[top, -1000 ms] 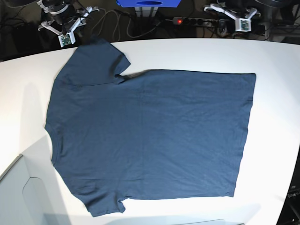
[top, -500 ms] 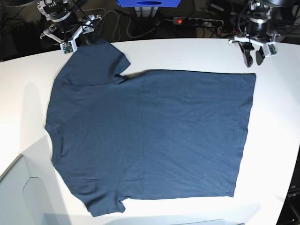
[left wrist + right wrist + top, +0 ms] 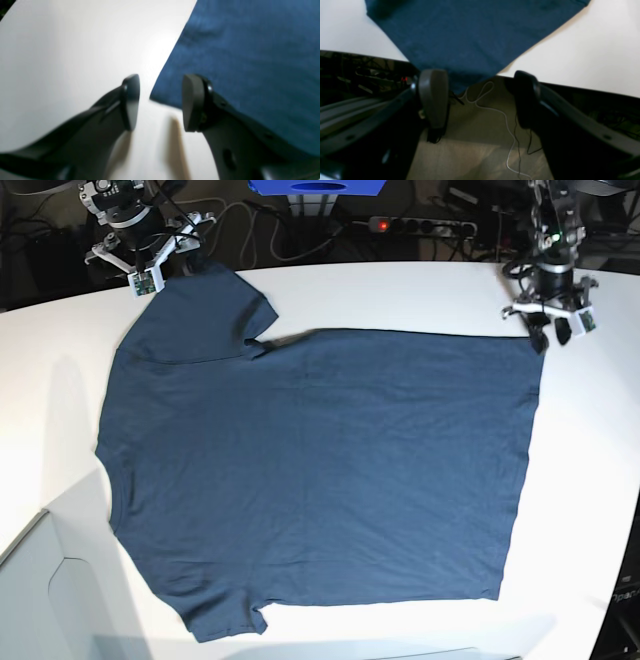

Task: Fold the T-shirt properly
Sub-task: 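Lower both grippers to the shirt's shoulder corners and grasp them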

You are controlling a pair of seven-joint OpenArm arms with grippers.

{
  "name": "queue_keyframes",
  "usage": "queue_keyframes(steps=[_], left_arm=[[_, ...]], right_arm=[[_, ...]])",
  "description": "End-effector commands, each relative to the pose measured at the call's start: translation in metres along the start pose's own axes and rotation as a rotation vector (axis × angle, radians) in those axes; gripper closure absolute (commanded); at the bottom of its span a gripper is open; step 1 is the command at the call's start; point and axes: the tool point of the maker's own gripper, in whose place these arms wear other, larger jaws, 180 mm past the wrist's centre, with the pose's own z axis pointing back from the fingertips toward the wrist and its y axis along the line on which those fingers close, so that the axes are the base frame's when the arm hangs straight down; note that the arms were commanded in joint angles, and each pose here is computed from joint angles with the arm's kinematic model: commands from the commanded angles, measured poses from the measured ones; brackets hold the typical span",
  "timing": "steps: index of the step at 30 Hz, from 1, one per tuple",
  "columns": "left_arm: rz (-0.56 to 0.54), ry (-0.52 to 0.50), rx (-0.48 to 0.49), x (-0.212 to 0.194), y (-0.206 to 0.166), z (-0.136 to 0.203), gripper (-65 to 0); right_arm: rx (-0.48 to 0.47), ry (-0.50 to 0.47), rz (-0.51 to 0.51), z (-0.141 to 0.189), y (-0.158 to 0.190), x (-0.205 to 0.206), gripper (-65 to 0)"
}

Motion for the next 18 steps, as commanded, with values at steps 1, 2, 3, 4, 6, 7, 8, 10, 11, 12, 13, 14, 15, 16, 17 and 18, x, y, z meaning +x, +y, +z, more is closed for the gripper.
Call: queue_keyframes(steps=[1, 2, 3, 4, 6, 7, 8, 10, 11, 12, 13, 14, 15, 16, 17, 18], left_arm=[[-0.006, -0.031, 0.008, 0.009, 0.005, -0.002, -26.8], [-0.003, -0.027, 0.01, 0.007, 0.005, -0.003, -26.8], [-0.001, -0.025, 0.013, 0.007, 0.006, -0.005, -26.8], [0.002, -0.02, 0.017, 0.004, 0.007, -0.007, -26.8], [0.012, -0.01, 0.027, 0.0, 0.01, -0.011, -26.8], [0.016, -0.009, 0.029, -0.001, 0.011, -0.014, -26.8], [0.02, -0.006, 0.033, -0.002, 0.011, -0.015, -26.8], [0.022, -0.003, 0.034, -0.004, 0.011, -0.017, -26.8], [0.022, -0.007, 0.031, -0.002, 0.01, -0.018, -26.8], [0.018, -0.005, 0.024, -0.003, 0.007, -0.018, -26.8], [0.016, 0.003, 0.013, -0.006, 0.003, -0.019, -26.8], [0.016, 0.008, 0.003, -0.007, 0.0, -0.019, -26.8], [0.014, 0.007, -0.004, -0.007, -0.004, -0.02, -26.8], [0.015, 0.005, -0.009, -0.006, -0.006, -0.022, -26.8], [0.016, 0.004, -0.013, -0.006, -0.008, -0.023, -26.8], [0.016, 0.004, -0.017, -0.006, -0.01, -0.024, -26.7]], right_arm=[[-0.003, -0.024, 0.016, 0.003, -0.002, 0.006, -39.3], [-0.004, -0.027, 0.016, 0.003, -0.002, 0.007, -39.3], [-0.005, -0.03, 0.016, 0.002, -0.002, 0.008, -39.3], [-0.006, -0.028, 0.017, 0.002, -0.003, 0.009, -39.3], [-0.009, 0.001, 0.017, 0.001, -0.004, 0.005, -39.3], [-0.01, 0.008, 0.016, -0.001, -0.004, 0.006, -39.3], [-0.012, 0.017, 0.015, -0.001, -0.005, 0.005, -39.3], [-0.011, 0.024, 0.014, -0.002, -0.004, 0.005, -39.3], [-0.011, 0.024, 0.014, -0.002, -0.004, 0.005, -39.3], [-0.011, 0.024, 0.014, -0.002, -0.004, 0.005, -39.3], [-0.011, 0.024, 0.014, -0.002, -0.004, 0.005, -39.3], [-0.01, 0.024, 0.013, -0.002, -0.004, 0.005, -39.3], [-0.01, 0.024, 0.013, -0.002, -0.004, 0.005, -39.3], [-0.01, 0.024, 0.013, -0.002, -0.004, 0.005, -39.3], [-0.01, 0.024, 0.013, -0.002, -0.004, 0.005, -39.3], [-0.011, 0.023, 0.013, -0.002, -0.004, 0.005, -39.3]])
